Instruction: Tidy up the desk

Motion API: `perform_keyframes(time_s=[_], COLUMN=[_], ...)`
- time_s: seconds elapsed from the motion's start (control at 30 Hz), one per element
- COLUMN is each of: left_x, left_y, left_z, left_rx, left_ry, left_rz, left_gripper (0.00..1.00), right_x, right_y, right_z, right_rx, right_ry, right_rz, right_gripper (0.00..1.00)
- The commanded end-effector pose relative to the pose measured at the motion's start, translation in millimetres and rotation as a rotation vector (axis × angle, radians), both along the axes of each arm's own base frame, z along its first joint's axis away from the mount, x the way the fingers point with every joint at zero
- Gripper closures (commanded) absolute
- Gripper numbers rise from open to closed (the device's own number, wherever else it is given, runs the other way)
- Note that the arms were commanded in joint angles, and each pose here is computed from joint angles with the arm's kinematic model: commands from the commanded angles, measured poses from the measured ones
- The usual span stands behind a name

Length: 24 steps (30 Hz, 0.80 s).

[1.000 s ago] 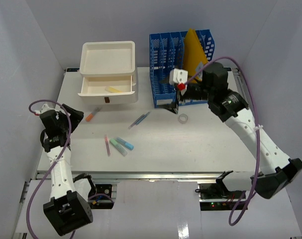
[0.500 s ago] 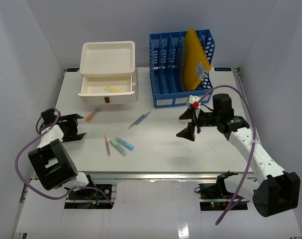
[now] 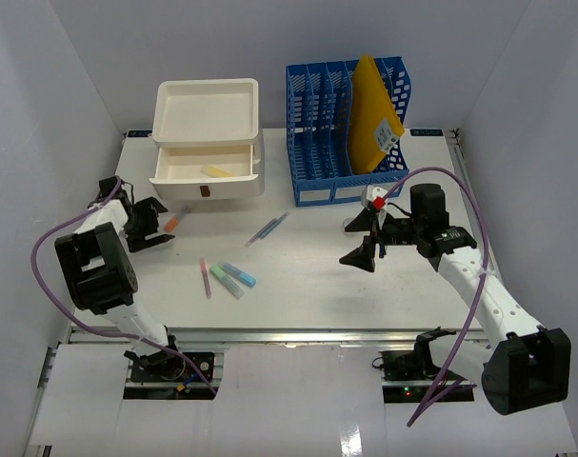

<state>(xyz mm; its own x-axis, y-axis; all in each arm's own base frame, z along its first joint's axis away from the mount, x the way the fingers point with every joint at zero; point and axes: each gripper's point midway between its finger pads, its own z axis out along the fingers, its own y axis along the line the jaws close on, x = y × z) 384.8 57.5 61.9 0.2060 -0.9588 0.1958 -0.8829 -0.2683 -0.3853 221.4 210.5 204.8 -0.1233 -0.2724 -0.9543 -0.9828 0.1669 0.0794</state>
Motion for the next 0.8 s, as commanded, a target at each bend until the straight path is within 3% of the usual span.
perform_keyframes(time_s=[0.0,0.27,0.77], left_x=[20,18,20], left_y=[-4,2,4], left_z=[18,-1,-20], left_rx=[-0.033,-0.014,-0.026], left_ry=[0.06,0.192,0.256], left_rz=[0.152,0.249,0.291], left_gripper=[0.12,0.16,0.25], right_x=[2,3,5], right_y=[0,-3,-6], right_z=[4,4,5], right_rx=[0.017,0.011,0.018], right_ry=[-0.024,-0.04,-0.04], right_rz=[0.008,-0.006,-0.017], right_gripper=[0.02,0.02,0.02])
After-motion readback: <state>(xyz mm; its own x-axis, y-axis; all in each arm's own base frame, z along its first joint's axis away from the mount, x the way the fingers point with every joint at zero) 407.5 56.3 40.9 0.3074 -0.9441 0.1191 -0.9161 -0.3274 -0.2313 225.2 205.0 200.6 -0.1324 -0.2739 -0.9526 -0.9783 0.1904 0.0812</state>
